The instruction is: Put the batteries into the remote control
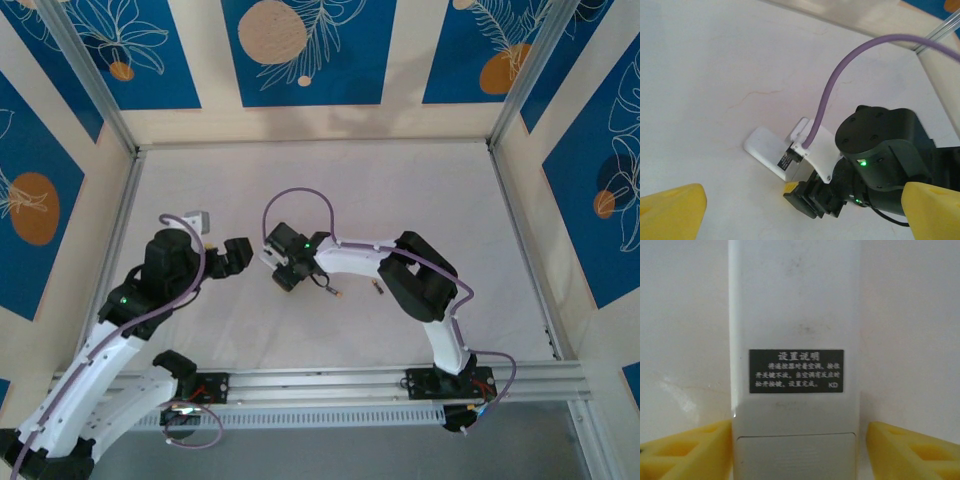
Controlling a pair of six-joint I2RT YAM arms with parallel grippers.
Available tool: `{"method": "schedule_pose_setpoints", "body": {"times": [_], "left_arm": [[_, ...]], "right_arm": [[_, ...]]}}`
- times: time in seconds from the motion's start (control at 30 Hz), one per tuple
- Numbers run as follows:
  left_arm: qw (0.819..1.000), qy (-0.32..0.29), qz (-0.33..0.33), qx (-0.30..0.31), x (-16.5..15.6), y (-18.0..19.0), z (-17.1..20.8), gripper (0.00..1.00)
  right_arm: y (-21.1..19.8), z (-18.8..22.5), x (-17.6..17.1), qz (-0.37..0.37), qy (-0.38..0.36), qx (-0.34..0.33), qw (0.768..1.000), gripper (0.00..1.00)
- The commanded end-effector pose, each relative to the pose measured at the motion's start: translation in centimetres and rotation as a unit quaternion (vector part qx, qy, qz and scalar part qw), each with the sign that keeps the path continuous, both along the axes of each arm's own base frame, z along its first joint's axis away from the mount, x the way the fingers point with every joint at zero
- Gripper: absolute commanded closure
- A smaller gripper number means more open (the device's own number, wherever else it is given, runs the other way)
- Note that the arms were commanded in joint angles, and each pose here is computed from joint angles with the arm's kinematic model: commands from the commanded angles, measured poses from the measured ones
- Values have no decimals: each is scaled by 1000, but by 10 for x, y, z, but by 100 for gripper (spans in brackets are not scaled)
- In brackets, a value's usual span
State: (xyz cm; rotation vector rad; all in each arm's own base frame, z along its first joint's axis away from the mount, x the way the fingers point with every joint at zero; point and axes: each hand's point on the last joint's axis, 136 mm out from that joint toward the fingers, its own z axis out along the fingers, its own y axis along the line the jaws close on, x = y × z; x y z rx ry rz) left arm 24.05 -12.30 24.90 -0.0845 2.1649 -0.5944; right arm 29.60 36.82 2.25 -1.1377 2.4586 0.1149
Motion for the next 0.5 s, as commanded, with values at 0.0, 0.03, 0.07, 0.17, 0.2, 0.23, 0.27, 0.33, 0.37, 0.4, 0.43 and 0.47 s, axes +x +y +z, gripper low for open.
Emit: {"method": "schedule_pose_setpoints", "body": {"times": [0.0, 0.03, 0.07, 0.17, 0.2, 0.23, 0.27, 0.33, 0.37, 0.4, 0.43, 0.47], "left_arm": [[1000, 6, 14, 15, 6, 5, -4, 0], [1000, 10, 19, 21, 9, 6, -6, 0], [999, 14, 21, 25, 12, 5, -9, 0], [999, 24, 27, 32, 24, 4, -14, 1], [999, 26, 28, 31, 30, 2, -16, 2], [999, 28, 28, 28, 35, 1, -19, 3], [999, 34, 28, 26, 41, -1, -24, 5], [998, 45, 30, 15, 54, -4, -34, 12], [998, 53, 30, 9, 59, -5, -42, 17], [998, 60, 27, -1, 66, -7, -49, 24], [998, 66, 22, -7, 72, -10, -56, 29], [997, 67, 20, -7, 77, -12, -61, 34]], "right_arm": [[-1, 4, -1, -19, 10, 17, 1000, 22], [-1, 10, 0, -29, 14, 28, 999, 22], [-3, 15, 0, -39, 20, 38, 998, 22], [-8, 41, 2, -87, 42, 90, 991, 22], [-11, 50, 3, -109, 53, 109, 987, 22], [-14, 59, 3, -131, 66, 128, 981, 23], [-17, 65, 3, -151, 78, 142, 975, 23], [-24, 77, 1, -201, 108, 170, 959, 23], [-27, 78, -1, -223, 124, 179, 950, 24], [-30, 81, -3, -245, 145, 192, 939, 26], [-33, 81, -6, -270, 163, 203, 927, 28], [-35, 81, -8, -292, 178, 210, 916, 29]]}}
